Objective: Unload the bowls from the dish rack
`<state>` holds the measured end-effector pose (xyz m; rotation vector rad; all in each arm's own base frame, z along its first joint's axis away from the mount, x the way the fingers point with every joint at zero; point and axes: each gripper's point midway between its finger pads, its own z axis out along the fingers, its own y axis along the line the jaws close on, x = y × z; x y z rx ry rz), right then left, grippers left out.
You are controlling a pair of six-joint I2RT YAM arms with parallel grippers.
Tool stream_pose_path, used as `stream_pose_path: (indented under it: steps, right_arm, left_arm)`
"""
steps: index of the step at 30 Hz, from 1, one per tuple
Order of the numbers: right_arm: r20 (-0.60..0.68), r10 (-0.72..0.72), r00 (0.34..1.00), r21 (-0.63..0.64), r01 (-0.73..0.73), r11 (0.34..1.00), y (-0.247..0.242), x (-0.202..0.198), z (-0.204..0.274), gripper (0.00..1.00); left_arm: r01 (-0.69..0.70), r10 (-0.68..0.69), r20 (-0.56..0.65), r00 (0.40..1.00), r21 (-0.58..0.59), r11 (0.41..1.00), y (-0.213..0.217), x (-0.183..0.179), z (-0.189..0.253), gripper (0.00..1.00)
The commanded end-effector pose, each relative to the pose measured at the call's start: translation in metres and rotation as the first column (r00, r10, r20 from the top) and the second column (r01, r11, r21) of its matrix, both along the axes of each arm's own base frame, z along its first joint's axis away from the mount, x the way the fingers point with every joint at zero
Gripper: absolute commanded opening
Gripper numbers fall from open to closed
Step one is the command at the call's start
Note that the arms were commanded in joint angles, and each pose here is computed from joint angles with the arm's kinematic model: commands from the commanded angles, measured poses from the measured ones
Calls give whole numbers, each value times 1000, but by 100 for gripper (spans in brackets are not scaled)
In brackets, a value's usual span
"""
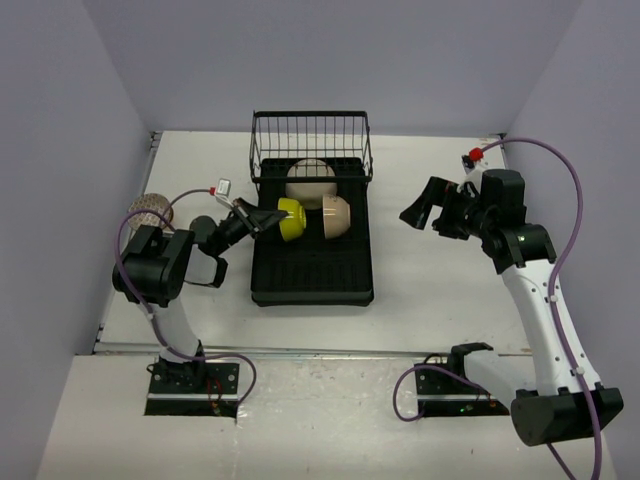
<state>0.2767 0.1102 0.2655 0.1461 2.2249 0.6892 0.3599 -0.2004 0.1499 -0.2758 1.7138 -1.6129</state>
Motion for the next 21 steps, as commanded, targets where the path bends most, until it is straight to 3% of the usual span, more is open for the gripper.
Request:
stream_pose_path:
  steps: [1,21]
  right_arm:
    - [30,-3,1000,-18,4,1000,-2,1,4,99]
    - [36,2,999,-19,-1,1000,-1,5,10,99]
  left_arm:
    - [54,-43,146,988,-72,996,7,-21,21,0]
    - [60,-32,189,981,-143,988,9,-24,59,0]
